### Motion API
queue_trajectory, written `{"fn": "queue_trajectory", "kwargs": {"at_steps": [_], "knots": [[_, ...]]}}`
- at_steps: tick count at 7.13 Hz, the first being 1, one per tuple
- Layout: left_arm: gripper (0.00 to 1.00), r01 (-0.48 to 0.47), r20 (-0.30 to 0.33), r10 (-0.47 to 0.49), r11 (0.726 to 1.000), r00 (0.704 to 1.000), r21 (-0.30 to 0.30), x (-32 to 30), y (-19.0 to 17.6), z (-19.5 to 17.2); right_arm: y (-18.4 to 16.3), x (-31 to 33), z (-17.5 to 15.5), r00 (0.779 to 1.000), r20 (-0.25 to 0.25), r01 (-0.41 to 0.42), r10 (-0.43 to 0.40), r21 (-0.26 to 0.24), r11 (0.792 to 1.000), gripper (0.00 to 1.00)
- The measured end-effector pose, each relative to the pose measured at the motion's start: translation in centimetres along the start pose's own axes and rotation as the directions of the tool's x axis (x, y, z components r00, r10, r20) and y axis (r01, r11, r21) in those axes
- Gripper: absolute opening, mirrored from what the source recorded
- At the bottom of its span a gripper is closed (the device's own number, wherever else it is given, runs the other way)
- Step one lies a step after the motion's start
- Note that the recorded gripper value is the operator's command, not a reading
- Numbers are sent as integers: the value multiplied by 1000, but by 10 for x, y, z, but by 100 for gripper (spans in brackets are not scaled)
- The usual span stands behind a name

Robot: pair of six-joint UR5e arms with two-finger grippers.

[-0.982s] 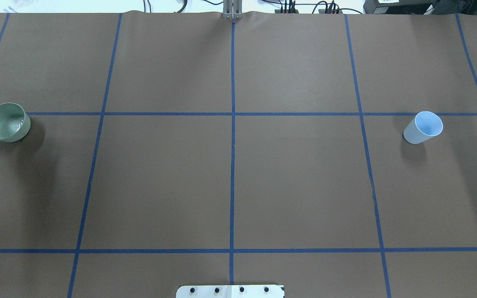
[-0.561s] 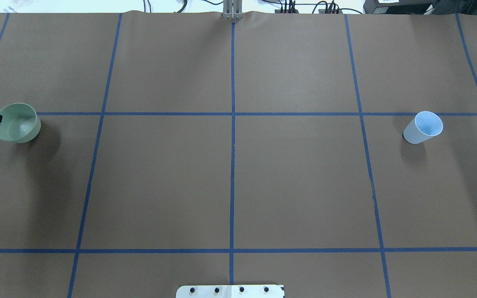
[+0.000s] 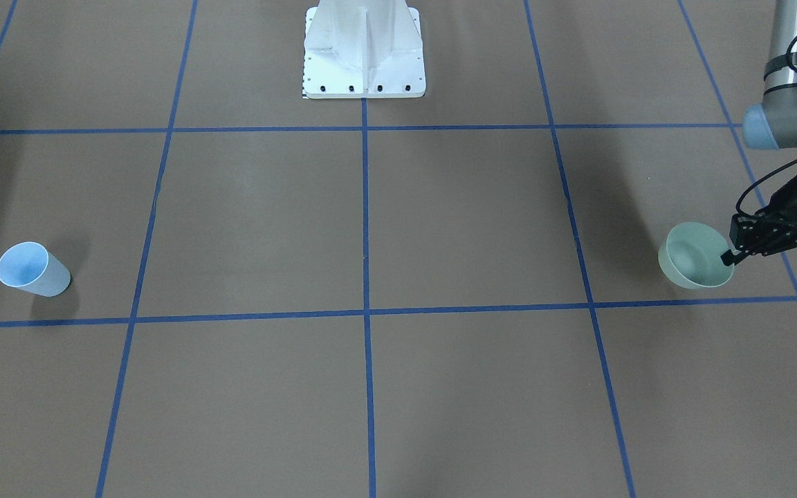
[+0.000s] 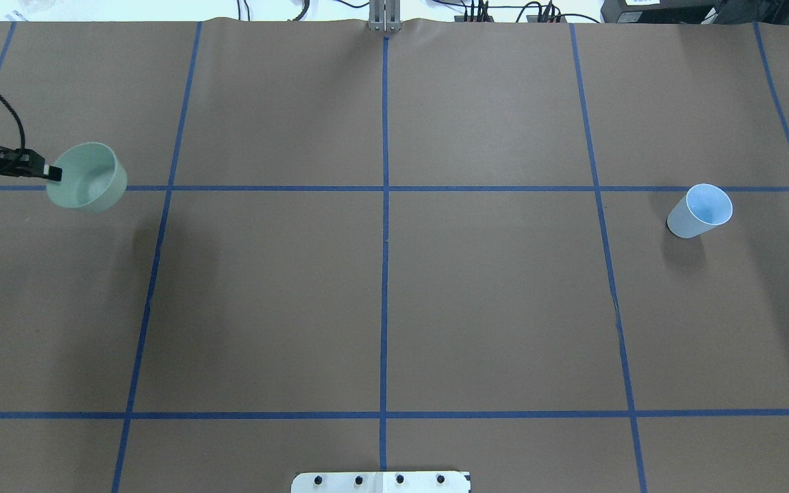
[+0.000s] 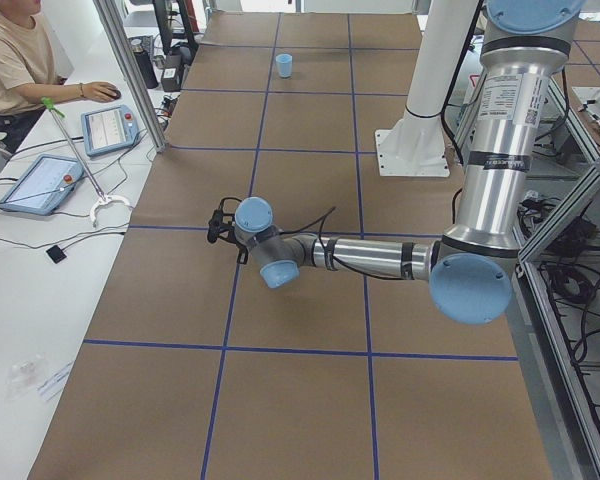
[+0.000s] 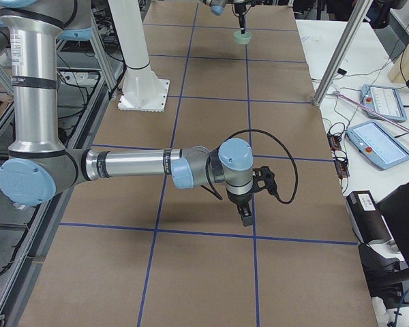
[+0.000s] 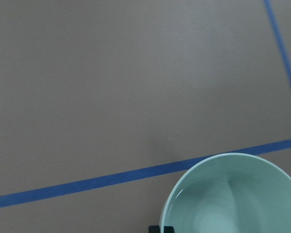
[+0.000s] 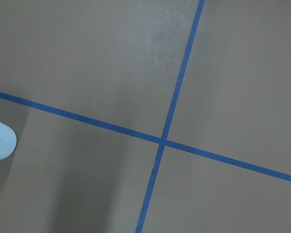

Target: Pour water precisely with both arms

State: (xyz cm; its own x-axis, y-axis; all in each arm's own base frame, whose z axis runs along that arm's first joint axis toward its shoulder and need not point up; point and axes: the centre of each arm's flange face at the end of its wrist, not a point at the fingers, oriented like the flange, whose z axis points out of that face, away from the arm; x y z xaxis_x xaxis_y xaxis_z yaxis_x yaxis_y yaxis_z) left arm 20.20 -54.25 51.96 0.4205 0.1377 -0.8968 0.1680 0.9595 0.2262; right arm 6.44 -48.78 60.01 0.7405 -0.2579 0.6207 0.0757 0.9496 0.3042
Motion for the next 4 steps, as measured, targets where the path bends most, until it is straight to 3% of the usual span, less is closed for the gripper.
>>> {"fn": "queue_trajectory", "kwargs": {"at_steps": [2, 4], "knots": [[0, 27, -15, -27, 1000, 1000, -8, 79, -20, 23, 0, 0, 0, 1000, 0, 0, 0, 0, 1000, 100], [0, 62, 13, -62, 998, 998, -20, 176, -21, 50, 1, 1, 1, 1000, 0, -2, 2, -1, 1000, 100]]}}
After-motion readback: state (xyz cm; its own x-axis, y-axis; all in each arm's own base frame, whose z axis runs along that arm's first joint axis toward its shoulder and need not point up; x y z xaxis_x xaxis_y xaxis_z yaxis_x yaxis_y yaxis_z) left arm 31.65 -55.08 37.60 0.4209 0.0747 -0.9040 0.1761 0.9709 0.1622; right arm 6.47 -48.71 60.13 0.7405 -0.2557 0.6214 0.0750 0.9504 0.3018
